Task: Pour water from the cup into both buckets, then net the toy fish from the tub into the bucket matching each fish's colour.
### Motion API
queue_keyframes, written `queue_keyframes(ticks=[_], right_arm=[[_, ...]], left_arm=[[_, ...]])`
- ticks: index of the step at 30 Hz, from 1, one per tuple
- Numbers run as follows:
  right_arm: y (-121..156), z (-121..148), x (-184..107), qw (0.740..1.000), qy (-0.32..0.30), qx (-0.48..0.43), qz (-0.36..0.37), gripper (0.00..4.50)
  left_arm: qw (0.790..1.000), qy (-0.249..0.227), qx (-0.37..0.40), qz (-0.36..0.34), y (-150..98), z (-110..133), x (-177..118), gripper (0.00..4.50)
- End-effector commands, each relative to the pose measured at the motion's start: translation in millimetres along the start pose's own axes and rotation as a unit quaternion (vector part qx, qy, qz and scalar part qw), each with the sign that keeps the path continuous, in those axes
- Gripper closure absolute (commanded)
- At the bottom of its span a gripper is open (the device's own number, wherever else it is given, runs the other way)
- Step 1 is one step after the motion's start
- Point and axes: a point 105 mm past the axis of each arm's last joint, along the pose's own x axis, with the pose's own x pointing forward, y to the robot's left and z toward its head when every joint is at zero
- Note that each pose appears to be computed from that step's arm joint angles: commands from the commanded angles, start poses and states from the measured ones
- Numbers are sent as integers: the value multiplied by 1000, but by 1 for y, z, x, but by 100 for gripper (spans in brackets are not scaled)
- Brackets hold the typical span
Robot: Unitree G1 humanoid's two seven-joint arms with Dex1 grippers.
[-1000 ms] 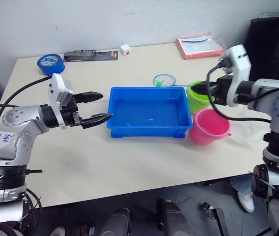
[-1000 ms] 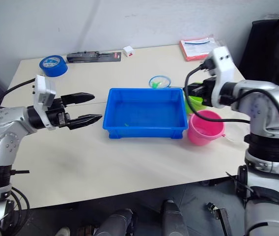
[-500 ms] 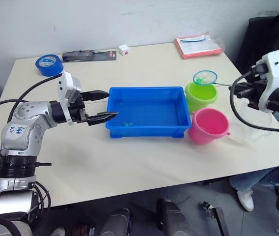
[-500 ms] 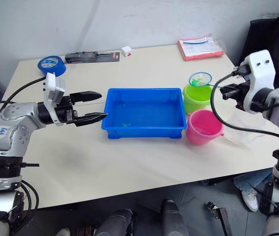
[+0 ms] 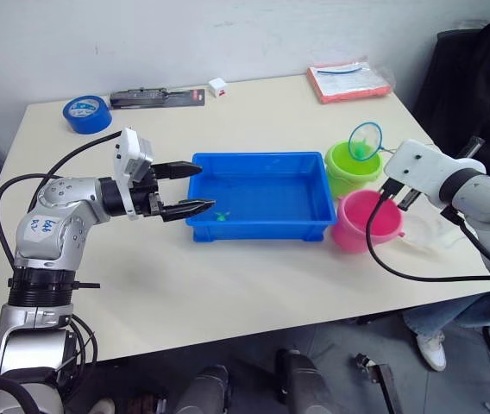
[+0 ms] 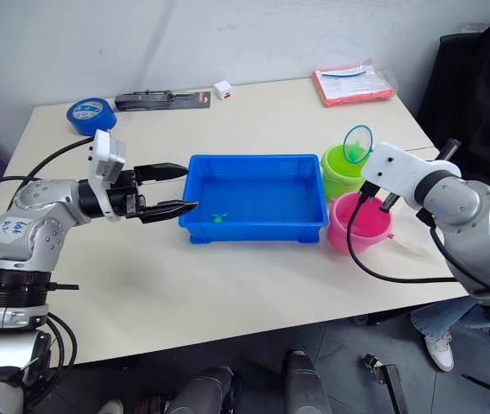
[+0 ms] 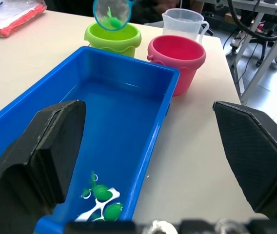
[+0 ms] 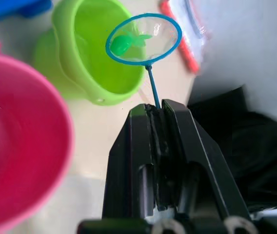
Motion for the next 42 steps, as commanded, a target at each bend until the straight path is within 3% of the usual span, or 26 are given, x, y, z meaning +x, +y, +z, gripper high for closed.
queue_keyframes(ticks=[1, 14, 32, 38, 42], right_arm=[[-15, 5, -3, 993, -6, -111, -44, 371], [-7, 3, -5, 941, -7, -334, -44, 371], [1, 11, -4, 894, -25, -444, -62, 371], [-6, 16, -5, 911, -25, -406, -70, 371], [-23, 33, -9, 968, -45, -236, -70, 371]], left_arm=[[1000, -8, 17, -5, -1, 8, 0, 0], [1000, -10, 13, -8, -3, 6, 3, 0], [1000, -12, 12, -14, -4, 5, 5, 0], [1000, -13, 10, -14, -5, 5, 5, 0], [1000, -12, 6, -3, -4, 3, -1, 0]])
